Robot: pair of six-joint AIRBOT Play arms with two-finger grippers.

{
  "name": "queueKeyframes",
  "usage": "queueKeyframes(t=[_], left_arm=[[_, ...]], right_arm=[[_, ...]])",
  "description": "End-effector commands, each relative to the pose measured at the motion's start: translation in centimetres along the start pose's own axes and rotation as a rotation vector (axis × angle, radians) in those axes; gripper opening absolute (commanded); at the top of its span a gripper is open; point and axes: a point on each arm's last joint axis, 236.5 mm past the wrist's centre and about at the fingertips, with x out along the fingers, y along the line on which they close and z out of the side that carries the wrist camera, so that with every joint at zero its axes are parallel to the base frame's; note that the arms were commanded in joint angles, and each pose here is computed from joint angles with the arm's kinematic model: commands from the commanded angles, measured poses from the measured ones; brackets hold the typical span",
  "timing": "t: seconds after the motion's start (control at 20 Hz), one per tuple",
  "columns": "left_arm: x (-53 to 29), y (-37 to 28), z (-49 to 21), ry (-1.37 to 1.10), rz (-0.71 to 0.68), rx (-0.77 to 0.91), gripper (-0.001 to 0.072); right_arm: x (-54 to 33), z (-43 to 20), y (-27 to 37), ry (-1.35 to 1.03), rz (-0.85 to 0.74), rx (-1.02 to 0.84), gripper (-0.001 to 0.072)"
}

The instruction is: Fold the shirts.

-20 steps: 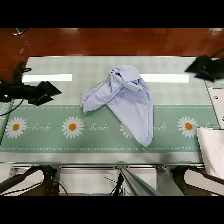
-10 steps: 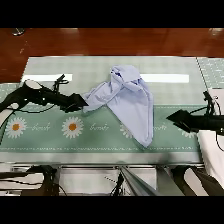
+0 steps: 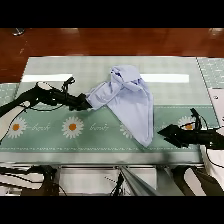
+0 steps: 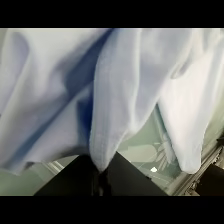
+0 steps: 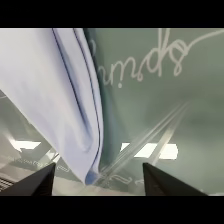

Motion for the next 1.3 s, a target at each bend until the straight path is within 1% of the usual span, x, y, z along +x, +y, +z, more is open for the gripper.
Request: queueKeyframes(t=[0.0,0.15,0.4,0.45,0.5,0.55,0.6,0.7,0.8,0.9,0.95,1.0,1.05,1.15,1.25], left_arm=[[0.1,-0.1,0.1,-0.002,-0.006,0.004,0.0023],[0.1,-0.2,0.0,0.002,-0.008,0.003,0.0023],[0.1,-0.3,-0.3,0.015,-0.015,0.003,0.0023],[0.1,-0.3,-0.3,0.015,-0.015,0.004,0.0023],[0.1,-0.3,-0.3,0.015,-0.015,0.004,0.0023],[0.1,-0.5,-0.5,0.021,-0.021,0.003,0.0023],[0.0,-0.9,-0.5,0.021,-0.035,0.001,0.0023],[-1.5,-2.8,0.2,0.0,-0.058,0.046,0.0022],[-5.4,-6.5,2.7,-0.115,-0.084,0.139,0.0022],[-14.0,-14.4,6.9,-0.365,-0.202,0.258,0.0022],[-19.0,-18.6,8.2,-0.493,-0.26,0.331,0.0022],[-24.2,-22.6,8.4,-0.611,-0.299,0.415,0.0022],[-29.2,-26.3,7.8,-0.721,-0.313,0.494,0.0022],[-37.2,-32.0,4.5,-0.892,-0.305,0.64,0.0021],[-42.9,-35.4,0.3,-1.042,-0.217,0.755,0.0021]], right_arm=[[0.9,-1.4,-0.1,0.063,0.0,0.015,0.0626],[3.4,-3.8,0.6,0.193,-0.026,-0.032,0.0626],[7.1,-2.5,3.8,0.192,-0.003,-0.075,0.0625],[7.6,-1.8,4.5,0.19,-0.005,-0.092,0.0612],[8.1,-1.3,5.1,0.193,-0.009,-0.108,0.0551],[8.6,-1.1,5.6,0.207,-0.011,-0.127,0.0368],[9.0,-1.1,6.5,0.232,-0.002,-0.181,0.0032],[8.5,-0.4,9.1,0.249,0.032,-0.283,0.0026],[5.5,3.0,13.4,0.165,0.066,-0.399,0.0025],[-2.0,8.9,20.9,-0.062,0.097,-0.545,0.0025],[-6.8,11.0,25.4,-0.203,0.137,-0.631,0.0025],[-12.6,11.7,30.3,-0.355,0.183,-0.729,0.0025],[-18.3,11.0,34.5,-0.498,0.214,-0.832,0.0025],[-28.2,6.8,40.2,-0.746,0.248,-1.006,0.0025],[-35.8,1.2,42.6,-0.954,0.254,-1.127,0.0025]])
